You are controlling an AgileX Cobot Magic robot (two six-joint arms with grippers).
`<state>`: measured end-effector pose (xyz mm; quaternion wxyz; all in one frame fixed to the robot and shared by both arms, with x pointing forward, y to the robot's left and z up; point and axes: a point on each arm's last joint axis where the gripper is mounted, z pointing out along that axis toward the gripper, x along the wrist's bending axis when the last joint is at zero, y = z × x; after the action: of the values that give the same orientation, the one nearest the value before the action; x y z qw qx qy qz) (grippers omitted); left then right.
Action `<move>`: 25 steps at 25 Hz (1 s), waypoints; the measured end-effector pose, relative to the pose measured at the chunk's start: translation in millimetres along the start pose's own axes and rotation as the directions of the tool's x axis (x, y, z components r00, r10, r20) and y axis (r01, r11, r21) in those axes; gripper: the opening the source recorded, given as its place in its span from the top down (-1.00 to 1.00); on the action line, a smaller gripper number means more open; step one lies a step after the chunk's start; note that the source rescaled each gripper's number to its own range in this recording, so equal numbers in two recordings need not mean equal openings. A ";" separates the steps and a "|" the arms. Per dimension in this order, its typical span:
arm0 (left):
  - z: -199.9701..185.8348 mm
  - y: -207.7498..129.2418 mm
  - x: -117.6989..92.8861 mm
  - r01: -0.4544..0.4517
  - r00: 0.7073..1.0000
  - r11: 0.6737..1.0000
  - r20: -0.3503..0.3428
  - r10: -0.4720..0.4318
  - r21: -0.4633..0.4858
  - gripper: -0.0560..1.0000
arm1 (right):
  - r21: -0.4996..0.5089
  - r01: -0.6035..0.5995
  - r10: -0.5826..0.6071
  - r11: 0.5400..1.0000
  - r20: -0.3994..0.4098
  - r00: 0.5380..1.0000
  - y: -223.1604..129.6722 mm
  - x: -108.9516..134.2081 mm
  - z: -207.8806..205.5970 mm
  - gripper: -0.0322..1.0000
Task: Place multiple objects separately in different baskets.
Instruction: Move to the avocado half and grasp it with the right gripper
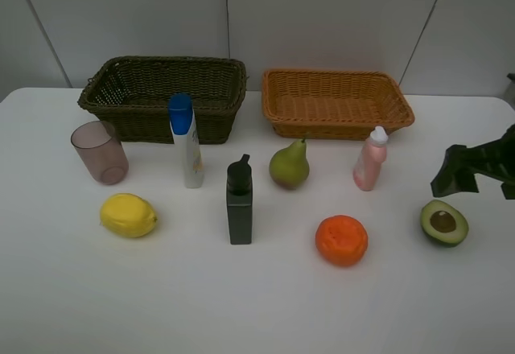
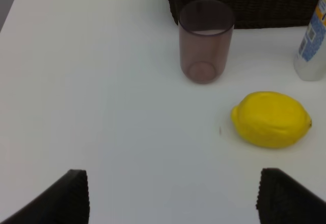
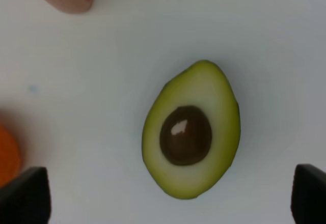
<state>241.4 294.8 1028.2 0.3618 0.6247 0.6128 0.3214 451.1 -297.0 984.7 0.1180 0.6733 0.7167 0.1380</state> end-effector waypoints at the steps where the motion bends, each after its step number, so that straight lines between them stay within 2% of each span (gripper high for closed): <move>1: 0.0 0.0 0.0 0.000 1.000 1.000 0.000 0.000 0.000 -0.79 | 0.002 -0.001 0.001 1.000 0.001 1.000 1.2 -0.3 3.4 -1.00; 13: 0.0 0.0 0.0 0.000 1.000 1.000 0.000 0.000 0.000 -0.79 | 0.101 -0.018 0.018 0.995 0.002 1.000 6.7 -3.4 53.9 -1.00; 25: 0.0 0.0 0.0 0.000 1.000 1.000 0.000 0.000 0.000 -0.79 | 0.164 -0.060 0.059 0.985 0.010 0.998 4.4 -5.8 84.2 -1.00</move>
<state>241.4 294.8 1028.2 0.3618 0.6247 0.6128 0.3214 485.5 -299.3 907.6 0.0596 0.7021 0.7050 0.0803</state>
